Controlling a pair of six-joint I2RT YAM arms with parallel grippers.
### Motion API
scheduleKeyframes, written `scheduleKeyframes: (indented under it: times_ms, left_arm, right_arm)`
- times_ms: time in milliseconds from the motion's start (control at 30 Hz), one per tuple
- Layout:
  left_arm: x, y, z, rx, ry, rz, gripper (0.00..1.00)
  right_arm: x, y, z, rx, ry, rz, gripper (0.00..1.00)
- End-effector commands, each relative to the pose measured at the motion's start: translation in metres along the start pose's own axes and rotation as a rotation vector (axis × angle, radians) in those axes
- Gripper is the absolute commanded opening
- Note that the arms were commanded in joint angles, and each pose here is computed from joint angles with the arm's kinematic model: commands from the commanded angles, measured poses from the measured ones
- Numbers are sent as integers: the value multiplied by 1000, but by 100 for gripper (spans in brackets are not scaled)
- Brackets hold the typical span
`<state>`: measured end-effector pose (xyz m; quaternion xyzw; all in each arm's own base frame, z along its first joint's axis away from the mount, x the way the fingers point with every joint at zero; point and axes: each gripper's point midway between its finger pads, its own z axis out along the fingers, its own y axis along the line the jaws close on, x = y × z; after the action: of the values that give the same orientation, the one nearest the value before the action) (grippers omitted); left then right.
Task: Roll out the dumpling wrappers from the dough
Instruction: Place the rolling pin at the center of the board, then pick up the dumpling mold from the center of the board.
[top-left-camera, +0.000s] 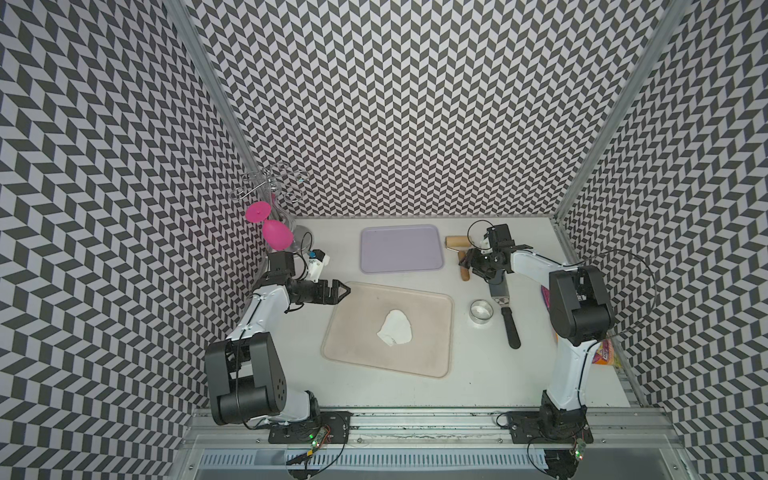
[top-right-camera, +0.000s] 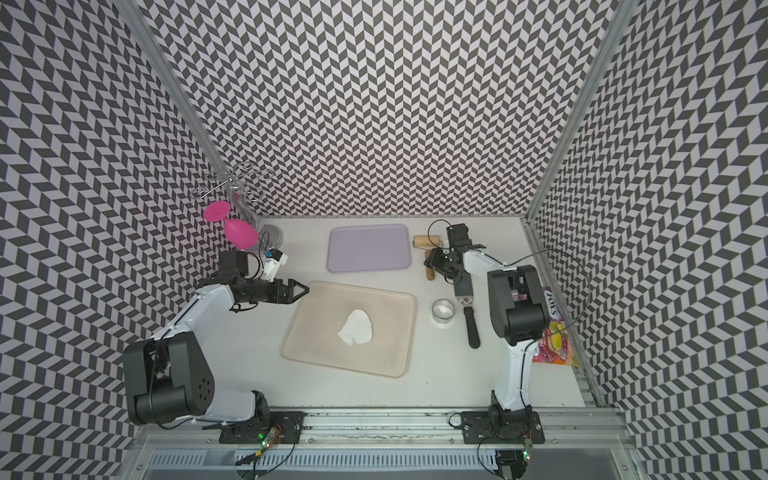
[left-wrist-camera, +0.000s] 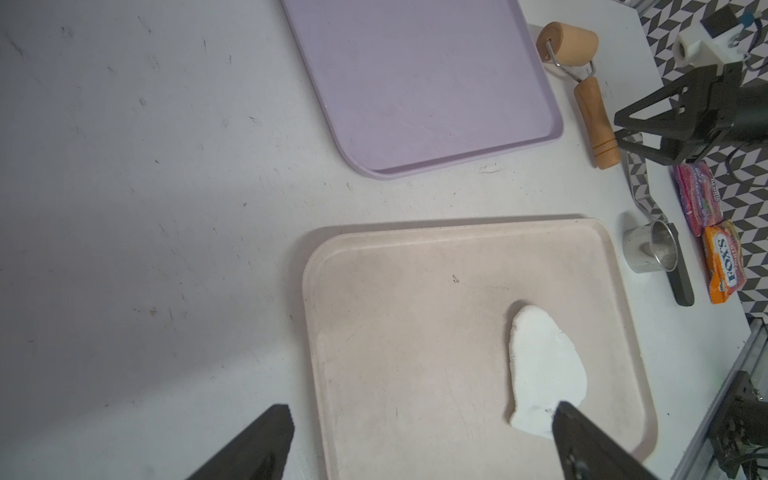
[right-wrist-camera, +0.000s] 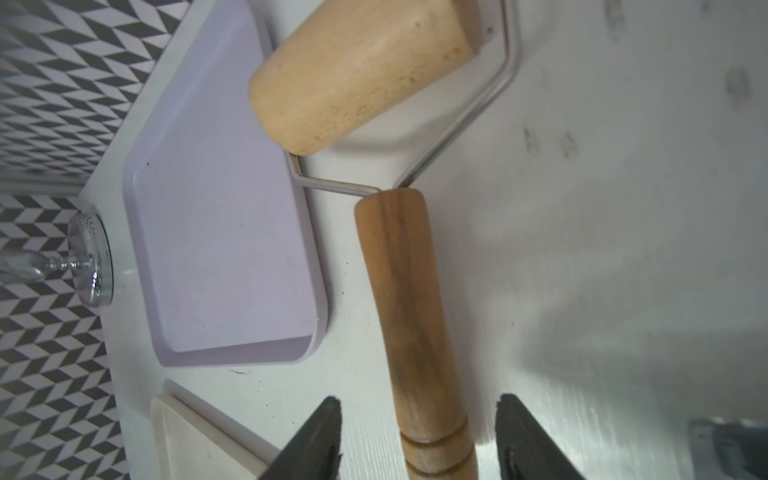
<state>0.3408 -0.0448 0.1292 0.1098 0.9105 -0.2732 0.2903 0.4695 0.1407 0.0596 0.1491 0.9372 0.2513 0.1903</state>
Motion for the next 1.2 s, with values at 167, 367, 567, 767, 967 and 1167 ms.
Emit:
scheduleKeyframes:
  times_ms: [167,367,567,767,967,1167]
  left_arm:
    - [1,-1,3,12,6,11,100]
    - [3,0,6,23,16,4,98]
    - [4,-3,7,33,18,9,97]
    - [5,-7,11,44,32,15,95]
    - [6,-9,13,44,39,22,95]
    - [7,-9,15,44,46,19,95]
  right_arm:
    - [9,14,-71,16,-35,-73,70]
    - [51,-18,-106,140,-12,-78,66]
    - [93,-53,-119,220,10,-62,56]
    - [109,-58,-109,178,28,-62,35]
    - [112,-64,-97,179,44,-62,35]
    - [115,-71,-84,189,64,-58,34]
